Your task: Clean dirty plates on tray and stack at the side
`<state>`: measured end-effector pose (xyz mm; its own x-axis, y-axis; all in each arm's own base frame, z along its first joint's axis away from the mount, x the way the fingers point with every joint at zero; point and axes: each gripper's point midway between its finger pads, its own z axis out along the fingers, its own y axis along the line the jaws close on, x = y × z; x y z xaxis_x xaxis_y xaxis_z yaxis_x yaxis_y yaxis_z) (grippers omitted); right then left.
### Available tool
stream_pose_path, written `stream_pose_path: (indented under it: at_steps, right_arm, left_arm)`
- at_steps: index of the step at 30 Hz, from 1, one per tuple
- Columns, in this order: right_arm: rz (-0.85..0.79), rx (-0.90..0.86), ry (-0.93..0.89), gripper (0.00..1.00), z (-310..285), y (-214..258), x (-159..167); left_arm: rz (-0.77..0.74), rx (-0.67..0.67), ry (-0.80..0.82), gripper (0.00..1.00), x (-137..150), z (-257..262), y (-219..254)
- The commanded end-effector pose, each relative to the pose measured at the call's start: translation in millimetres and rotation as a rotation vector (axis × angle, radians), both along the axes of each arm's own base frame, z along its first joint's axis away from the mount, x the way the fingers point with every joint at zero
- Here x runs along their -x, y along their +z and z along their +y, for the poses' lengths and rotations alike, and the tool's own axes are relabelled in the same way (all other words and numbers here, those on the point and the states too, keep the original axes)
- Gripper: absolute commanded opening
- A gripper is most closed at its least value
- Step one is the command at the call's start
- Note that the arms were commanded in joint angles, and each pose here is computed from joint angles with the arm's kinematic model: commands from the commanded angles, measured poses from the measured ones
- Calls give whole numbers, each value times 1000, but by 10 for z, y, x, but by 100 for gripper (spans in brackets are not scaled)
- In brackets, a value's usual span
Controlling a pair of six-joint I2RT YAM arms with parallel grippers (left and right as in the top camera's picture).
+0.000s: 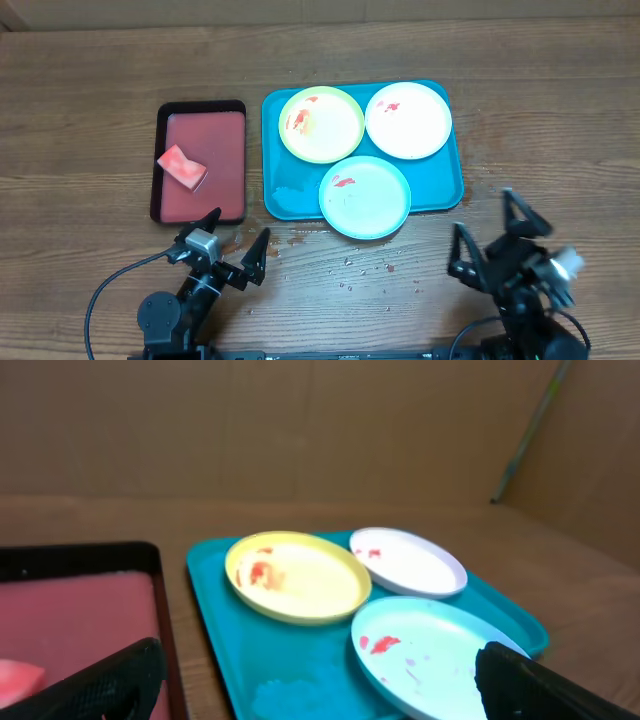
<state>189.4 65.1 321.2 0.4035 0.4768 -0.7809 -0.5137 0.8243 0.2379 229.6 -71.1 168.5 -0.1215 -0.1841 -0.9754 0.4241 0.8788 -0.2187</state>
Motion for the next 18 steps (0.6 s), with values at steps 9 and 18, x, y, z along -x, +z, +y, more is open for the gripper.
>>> stream_pose_path:
  at_steps: [9, 18]
  right_arm:
    - [82, 119, -389, 100, -507, 755, 101]
    - [452, 314, -415, 100, -475, 966, -332]
  left_arm:
    - [-333, 28, -21, 100, 133, -29, 785]
    - [-343, -189, 233, 100, 79, 333, 1672]
